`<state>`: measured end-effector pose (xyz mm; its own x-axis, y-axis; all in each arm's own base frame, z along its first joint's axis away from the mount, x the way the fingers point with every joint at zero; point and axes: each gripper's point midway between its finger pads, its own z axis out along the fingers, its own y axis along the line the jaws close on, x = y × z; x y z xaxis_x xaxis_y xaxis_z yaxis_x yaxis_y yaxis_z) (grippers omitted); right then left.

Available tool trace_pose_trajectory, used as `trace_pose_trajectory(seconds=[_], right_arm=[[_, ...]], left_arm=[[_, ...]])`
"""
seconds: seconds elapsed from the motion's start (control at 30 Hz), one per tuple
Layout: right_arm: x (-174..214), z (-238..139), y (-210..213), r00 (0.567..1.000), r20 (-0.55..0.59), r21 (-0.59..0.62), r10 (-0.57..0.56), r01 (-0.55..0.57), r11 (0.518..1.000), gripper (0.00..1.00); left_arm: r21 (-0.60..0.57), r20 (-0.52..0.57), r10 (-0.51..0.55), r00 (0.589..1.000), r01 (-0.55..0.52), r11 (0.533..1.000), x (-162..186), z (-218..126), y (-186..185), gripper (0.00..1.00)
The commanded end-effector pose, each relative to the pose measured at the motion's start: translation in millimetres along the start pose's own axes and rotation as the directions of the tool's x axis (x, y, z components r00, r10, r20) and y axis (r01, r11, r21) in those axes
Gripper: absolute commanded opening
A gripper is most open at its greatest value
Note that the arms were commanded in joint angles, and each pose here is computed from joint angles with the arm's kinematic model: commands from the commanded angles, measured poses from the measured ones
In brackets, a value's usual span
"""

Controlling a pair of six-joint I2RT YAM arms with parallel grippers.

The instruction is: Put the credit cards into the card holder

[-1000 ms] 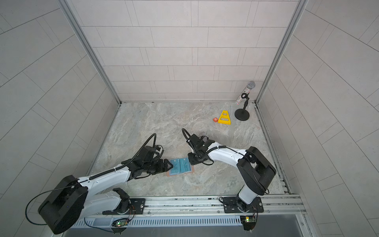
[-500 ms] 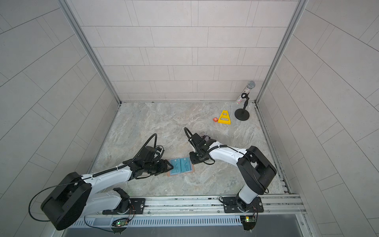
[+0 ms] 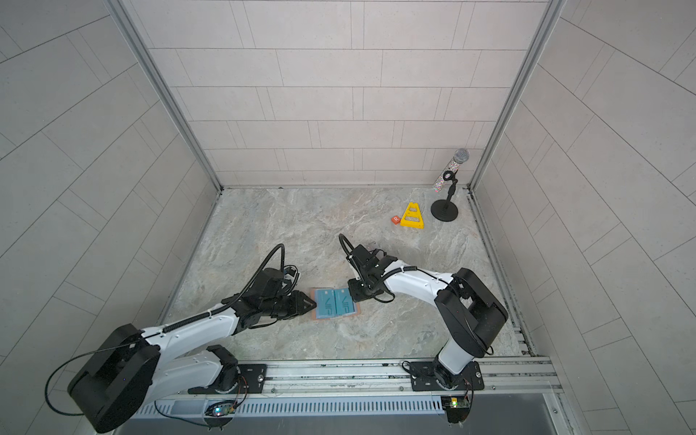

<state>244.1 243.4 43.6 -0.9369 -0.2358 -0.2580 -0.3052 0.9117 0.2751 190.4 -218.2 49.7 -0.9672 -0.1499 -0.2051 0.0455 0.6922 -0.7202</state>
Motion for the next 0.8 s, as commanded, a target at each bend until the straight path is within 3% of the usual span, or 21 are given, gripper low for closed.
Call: trace_pose_trajectory(seconds=[0.0, 0.17, 0.77], right_arm=[[3, -2, -2, 1.000, -0.002, 0.002, 0.011, -0.011, 1.000, 0.14], [3, -3, -2, 1.000, 0.001, 0.003, 0.011, -0.011, 1.000, 0.14], [0, -11, -4, 0.999, 0.032, -0.020, 0.036, -0.035, 0.999, 0.11]], left_arm=[[0.039, 0.013, 0.009, 1.000, -0.009, 0.999, -2, 1, -7, 0.31], [0.069, 0.019, 0.001, 1.000, -0.003, 0.998, -5, 1, -13, 0.27], [0.144, 0.012, 0.042, 0.999, -0.044, 0.989, -8, 11, -43, 0.27]])
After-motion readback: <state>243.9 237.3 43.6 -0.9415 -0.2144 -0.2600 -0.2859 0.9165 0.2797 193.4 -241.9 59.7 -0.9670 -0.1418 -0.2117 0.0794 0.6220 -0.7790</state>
